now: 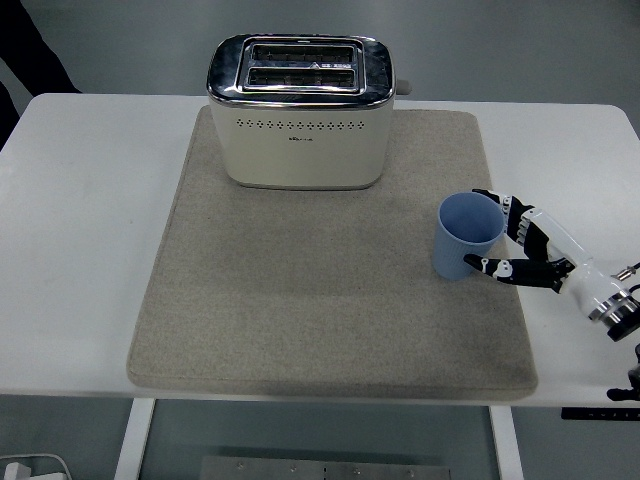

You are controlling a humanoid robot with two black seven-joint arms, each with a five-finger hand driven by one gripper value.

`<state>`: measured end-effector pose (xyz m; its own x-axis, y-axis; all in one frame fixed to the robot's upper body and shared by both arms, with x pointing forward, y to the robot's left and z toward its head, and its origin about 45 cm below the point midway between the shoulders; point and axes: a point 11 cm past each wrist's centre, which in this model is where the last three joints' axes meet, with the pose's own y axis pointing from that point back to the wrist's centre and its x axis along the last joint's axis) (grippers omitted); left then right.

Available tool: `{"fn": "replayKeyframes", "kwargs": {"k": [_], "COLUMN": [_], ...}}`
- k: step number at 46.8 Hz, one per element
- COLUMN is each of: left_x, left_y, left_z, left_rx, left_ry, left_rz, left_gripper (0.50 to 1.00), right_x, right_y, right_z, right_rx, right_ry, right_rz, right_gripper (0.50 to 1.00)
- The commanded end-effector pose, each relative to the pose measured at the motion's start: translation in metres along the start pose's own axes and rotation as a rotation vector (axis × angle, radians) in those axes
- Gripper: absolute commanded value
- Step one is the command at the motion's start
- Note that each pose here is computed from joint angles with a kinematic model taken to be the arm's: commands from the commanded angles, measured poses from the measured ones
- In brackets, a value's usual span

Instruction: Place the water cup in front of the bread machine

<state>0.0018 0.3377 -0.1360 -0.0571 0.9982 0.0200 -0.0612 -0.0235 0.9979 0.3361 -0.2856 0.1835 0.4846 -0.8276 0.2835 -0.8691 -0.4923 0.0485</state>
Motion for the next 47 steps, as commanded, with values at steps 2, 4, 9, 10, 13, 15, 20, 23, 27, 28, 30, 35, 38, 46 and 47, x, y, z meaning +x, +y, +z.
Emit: {"fn": "replayKeyframes", "kwargs": {"k": [2, 4, 9, 10, 13, 15, 20, 23, 27, 28, 30, 35, 38, 46, 47], "left_x": [0.0, 0.0, 0.0, 0.0, 0.0, 0.0, 0.0, 0.0, 0.0, 0.0, 0.0, 0.0, 0.0, 0.0, 0.0], "left_y": [0.0, 0.0, 0.0, 0.0, 0.0, 0.0, 0.0, 0.0, 0.0, 0.0, 0.0, 0.0, 0.0, 0.0, 0.0], "left_z": [0.0, 0.0, 0.0, 0.0, 0.0, 0.0, 0.0, 0.0, 0.0, 0.0, 0.0, 0.0, 0.0, 0.0, 0.0], "left_rx": [0.0, 0.0, 0.0, 0.0, 0.0, 0.0, 0.0, 0.0, 0.0, 0.0, 0.0, 0.0, 0.0, 0.0, 0.0], "left_ry": [0.0, 0.0, 0.0, 0.0, 0.0, 0.0, 0.0, 0.0, 0.0, -0.001, 0.0, 0.0, 0.0, 0.0, 0.0], "left_rz": [-0.001, -0.001, -0.001, 0.0, 0.0, 0.0, -0.001, -0.001, 0.0, -0.001, -0.001, 0.0, -0.001, -0.001, -0.001], "left_gripper": [1.0, 1.0, 1.0, 1.0, 1.0, 1.0, 1.0, 1.0, 1.0, 1.0, 1.0, 1.0, 1.0, 1.0, 1.0], "right_x": [-0.008, -0.01, -0.009, -0.01, -0.012, -0.012, -0.011, -0.011, -0.011, -0.011, -0.012, -0.014, -0.014, -0.011, -0.012], "right_y": [-0.009, -0.011, -0.012, -0.013, -0.015, -0.015, -0.015, -0.015, -0.015, -0.015, -0.015, -0.015, -0.015, -0.022, -0.023], "right_z": [-0.003, -0.003, -0.001, -0.002, -0.003, -0.002, -0.001, -0.001, -0.002, -0.002, -0.002, -0.002, -0.003, -0.013, -0.013], "right_rx": [0.02, 0.022, 0.02, 0.023, 0.027, 0.027, 0.024, 0.025, 0.027, 0.027, 0.028, 0.032, 0.034, 0.057, 0.059], "right_ry": [-0.01, -0.01, -0.006, -0.006, -0.008, -0.003, 0.0, 0.002, 0.011, 0.011, 0.012, 0.026, 0.022, 0.019, 0.018], "right_rz": [-0.011, -0.013, -0.012, -0.014, -0.018, -0.02, -0.018, -0.019, -0.023, -0.023, -0.027, -0.052, -0.055, -0.052, -0.054], "right_gripper": [0.911, 0.911, 0.909, 0.909, 0.907, 0.905, 0.846, 0.724, 0.507, 0.5, 0.5, 0.5, 0.5, 0.5, 0.5]}}
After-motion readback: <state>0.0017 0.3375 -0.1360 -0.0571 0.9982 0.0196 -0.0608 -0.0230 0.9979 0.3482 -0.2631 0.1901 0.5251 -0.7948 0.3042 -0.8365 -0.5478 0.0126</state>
